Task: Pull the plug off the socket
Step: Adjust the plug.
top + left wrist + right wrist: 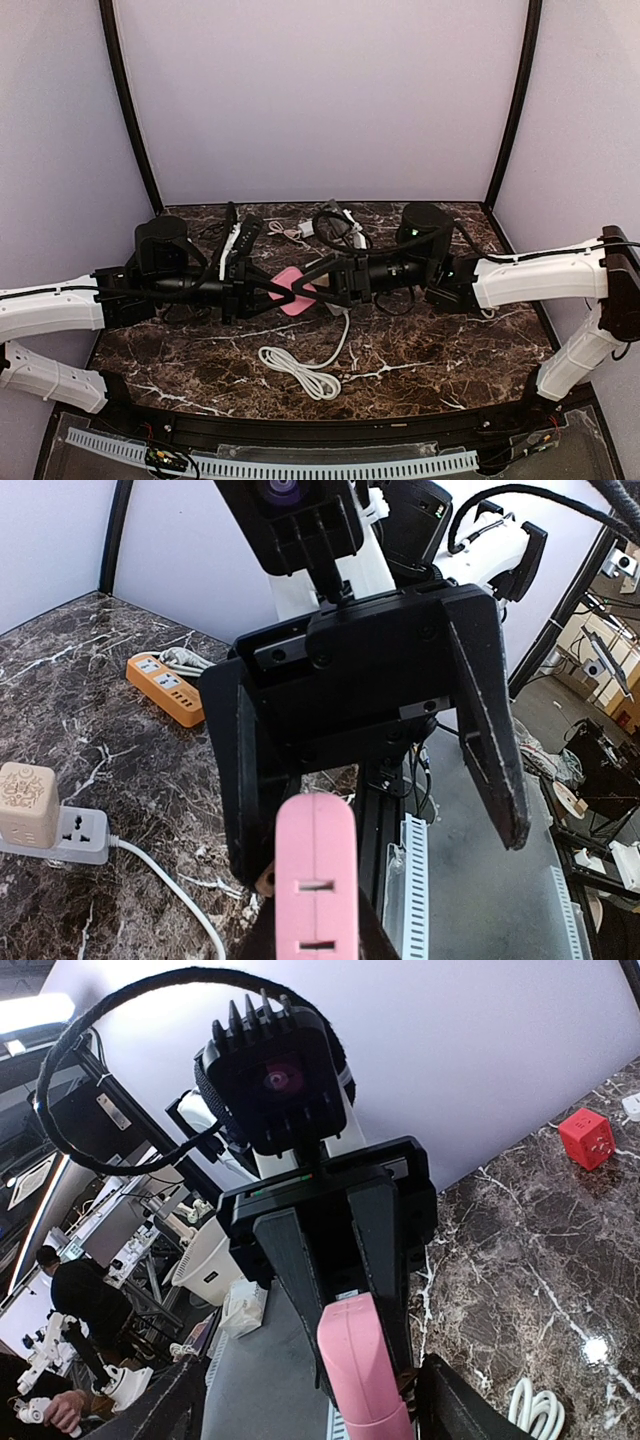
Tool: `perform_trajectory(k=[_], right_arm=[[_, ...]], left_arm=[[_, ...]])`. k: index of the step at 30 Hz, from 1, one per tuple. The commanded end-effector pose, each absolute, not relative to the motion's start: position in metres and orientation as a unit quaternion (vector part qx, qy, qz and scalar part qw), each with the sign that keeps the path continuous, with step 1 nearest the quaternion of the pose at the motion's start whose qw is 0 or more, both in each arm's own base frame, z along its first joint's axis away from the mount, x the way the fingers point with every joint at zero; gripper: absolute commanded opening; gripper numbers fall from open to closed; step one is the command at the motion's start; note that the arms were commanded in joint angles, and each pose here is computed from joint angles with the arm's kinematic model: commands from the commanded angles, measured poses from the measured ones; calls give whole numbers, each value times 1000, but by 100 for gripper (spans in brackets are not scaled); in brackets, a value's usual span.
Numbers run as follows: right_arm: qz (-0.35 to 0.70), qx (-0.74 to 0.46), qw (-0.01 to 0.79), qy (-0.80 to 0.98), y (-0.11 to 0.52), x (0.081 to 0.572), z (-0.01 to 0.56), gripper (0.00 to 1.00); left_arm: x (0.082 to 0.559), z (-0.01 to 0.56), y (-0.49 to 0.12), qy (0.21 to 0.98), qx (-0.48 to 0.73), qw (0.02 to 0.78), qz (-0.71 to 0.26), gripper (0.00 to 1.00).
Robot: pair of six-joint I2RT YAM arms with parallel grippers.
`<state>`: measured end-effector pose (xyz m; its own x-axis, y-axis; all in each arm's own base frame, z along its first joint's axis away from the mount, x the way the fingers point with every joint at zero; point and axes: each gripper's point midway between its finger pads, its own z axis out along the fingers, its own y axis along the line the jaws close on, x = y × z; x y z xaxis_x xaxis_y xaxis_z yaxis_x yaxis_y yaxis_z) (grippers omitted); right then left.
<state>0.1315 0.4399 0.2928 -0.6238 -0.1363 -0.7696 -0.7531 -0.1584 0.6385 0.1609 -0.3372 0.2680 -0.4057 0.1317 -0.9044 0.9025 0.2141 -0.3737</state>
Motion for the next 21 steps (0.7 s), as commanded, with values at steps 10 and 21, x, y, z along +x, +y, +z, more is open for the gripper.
perform_trajectory(k=[10,21], right_arm=[[680,-382,143,610,425,104,267,73],[659,-363,205,626,396,144,281,75]], left_arm=[[202,320,-322,664,312,478,-482,1],[198,315,-325,657,332,466,-491,1]])
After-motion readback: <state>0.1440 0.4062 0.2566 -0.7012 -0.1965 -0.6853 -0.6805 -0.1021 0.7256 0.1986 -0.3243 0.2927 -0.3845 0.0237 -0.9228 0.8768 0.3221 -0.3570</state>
